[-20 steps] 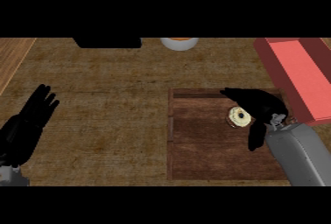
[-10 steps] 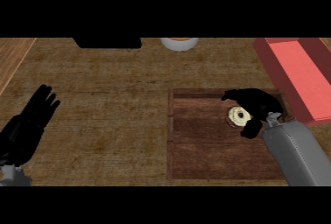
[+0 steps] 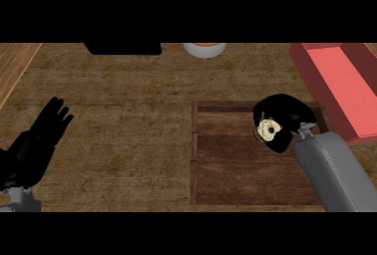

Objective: Pick the cupcake from the tray and place it in the cardboard box

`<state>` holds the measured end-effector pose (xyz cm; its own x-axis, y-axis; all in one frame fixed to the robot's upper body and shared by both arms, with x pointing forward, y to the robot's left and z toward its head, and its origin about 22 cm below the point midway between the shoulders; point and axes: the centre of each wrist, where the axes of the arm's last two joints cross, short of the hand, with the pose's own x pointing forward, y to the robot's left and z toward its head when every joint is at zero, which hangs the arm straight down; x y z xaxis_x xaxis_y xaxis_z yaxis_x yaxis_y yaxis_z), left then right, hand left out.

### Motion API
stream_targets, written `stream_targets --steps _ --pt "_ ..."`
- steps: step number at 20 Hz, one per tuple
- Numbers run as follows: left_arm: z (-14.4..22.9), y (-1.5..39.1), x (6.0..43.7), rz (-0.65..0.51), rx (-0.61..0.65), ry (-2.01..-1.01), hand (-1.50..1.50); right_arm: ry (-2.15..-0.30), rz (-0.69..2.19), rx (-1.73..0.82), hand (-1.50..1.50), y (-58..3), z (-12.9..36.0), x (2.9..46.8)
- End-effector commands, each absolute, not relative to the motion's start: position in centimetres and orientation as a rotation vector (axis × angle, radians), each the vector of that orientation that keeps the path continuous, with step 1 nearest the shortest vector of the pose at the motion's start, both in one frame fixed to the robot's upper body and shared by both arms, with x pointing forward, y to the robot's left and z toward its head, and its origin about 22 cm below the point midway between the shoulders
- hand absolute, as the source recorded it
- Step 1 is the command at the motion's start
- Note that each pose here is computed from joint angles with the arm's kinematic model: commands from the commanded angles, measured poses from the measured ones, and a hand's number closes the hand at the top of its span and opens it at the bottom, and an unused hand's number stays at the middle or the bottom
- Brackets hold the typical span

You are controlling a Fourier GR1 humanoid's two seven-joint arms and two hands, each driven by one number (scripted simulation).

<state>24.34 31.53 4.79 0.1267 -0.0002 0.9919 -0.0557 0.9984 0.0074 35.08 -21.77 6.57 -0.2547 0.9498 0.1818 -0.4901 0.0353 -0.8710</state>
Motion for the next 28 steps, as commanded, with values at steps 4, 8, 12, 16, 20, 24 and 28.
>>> stream_targets --steps 4,8,12,16,20,24,28 --pt "5.7 31.2 25.1 0.015 0.044 -1.476 0.00 -0.813 1.072 -0.789 1.50 -23.0 6.1 39.3" --pt "5.2 30.3 25.4 -0.008 0.021 -1.472 0.00 -0.761 0.890 -0.872 1.50 -21.8 7.3 41.8" --pt "5.6 28.5 25.7 -0.004 -0.017 -1.463 0.00 -0.760 0.844 -1.010 1.50 -21.0 9.4 44.0" --pt "5.4 31.6 25.8 0.006 0.010 -1.467 0.00 -0.849 0.812 -1.111 1.50 -21.3 11.3 45.3" --pt "6.0 31.0 24.9 0.026 0.047 -1.458 0.00 -0.961 0.792 -1.173 1.50 -18.2 14.4 46.1" --pt "6.3 30.9 25.8 0.027 0.036 -1.457 0.00 -1.063 0.724 -1.302 1.50 -15.7 18.5 46.5" --pt "5.8 31.8 25.2 0.014 0.027 -1.457 0.00 -1.096 0.567 -1.438 1.50 -16.8 22.8 46.9"
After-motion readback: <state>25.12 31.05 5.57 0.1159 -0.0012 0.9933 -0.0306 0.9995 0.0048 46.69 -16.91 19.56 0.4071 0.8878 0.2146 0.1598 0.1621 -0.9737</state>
